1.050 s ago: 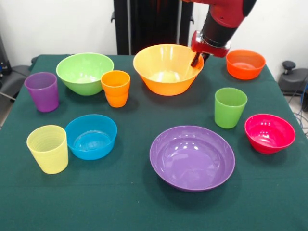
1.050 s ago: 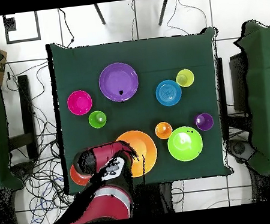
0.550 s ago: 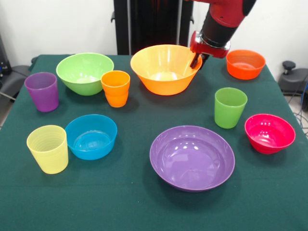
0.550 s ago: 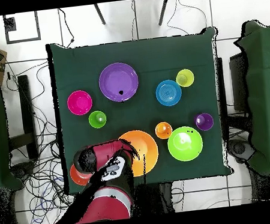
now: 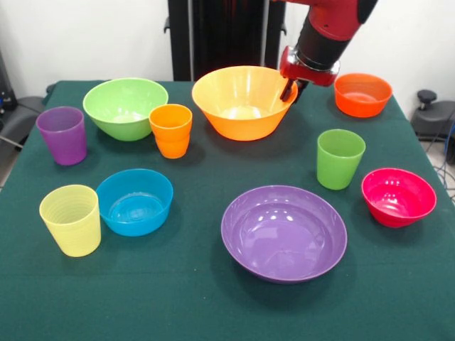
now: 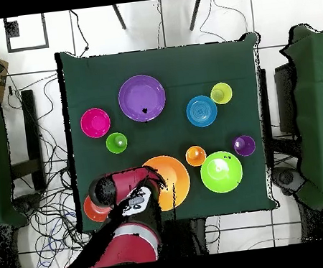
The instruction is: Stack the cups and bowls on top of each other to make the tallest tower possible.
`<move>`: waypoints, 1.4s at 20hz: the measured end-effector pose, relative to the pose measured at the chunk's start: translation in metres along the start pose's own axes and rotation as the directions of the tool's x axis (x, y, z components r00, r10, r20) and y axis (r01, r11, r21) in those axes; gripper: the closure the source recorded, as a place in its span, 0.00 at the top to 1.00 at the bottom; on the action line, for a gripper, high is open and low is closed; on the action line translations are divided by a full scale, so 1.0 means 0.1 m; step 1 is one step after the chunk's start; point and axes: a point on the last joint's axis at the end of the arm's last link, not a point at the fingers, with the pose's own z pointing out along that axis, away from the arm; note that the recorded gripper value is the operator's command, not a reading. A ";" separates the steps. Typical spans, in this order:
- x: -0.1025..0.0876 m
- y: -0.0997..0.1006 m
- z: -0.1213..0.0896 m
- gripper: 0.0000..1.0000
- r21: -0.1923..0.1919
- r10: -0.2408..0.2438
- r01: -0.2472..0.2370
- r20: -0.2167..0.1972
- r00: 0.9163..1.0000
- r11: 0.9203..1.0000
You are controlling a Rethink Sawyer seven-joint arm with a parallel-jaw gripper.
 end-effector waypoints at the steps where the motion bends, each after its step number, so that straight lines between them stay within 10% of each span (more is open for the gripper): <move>1: 0.00 0.00 0.00 0.00 0.000 0.001 -0.001 0.000 1.000 1.000; 28: -0.35 -0.21 -0.07 0.00 -0.039 0.061 -0.060 0.030 0.998 0.997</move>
